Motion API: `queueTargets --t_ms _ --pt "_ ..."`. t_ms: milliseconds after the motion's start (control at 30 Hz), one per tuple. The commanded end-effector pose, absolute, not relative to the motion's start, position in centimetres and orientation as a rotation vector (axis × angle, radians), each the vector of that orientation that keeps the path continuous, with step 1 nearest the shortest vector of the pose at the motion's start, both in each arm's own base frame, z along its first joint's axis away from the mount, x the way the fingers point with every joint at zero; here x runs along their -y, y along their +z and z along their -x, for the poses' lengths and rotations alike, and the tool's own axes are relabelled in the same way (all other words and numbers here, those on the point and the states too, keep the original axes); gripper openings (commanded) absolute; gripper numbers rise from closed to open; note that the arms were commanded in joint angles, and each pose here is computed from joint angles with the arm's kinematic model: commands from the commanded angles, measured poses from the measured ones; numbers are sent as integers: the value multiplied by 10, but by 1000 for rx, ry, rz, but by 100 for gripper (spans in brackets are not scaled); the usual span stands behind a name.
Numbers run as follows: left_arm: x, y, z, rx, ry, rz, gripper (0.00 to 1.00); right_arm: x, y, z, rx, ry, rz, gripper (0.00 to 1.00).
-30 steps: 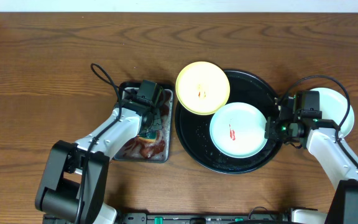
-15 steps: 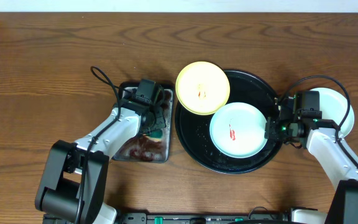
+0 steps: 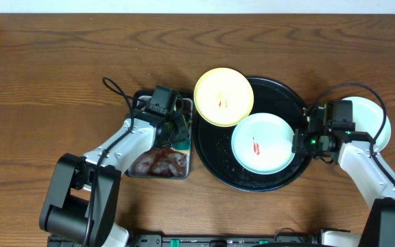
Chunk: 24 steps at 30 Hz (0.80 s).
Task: Clean dirty plates on tray and stack at the side
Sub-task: 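Dip the green sponge in the soapy tray with the left gripper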
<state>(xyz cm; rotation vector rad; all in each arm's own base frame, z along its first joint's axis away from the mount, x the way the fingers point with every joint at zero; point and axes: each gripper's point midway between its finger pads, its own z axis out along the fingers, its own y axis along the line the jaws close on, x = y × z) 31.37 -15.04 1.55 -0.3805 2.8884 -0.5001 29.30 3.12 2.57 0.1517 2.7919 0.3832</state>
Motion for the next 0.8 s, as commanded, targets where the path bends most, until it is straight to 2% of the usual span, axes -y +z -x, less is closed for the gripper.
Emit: queueTargets --t_ms 0,267,433,633,767 --pt "161 10 -307 -2911 -554 383 8 -37 24 -291 -2799 410 -152 1" --pt "170 14 -317 -2860 -578 345 8 -37 24 -290 -2799 410 -151 1" --pt "148 16 -324 -2821 -399 336 7 -37 24 -290 -2801 409 -152 1" --pt "145 60 -332 -2698 -390 151 8 -37 24 -291 -2799 410 -150 1" --pt "135 87 -334 -2627 -380 168 7 -37 24 -291 -2799 408 -146 1"
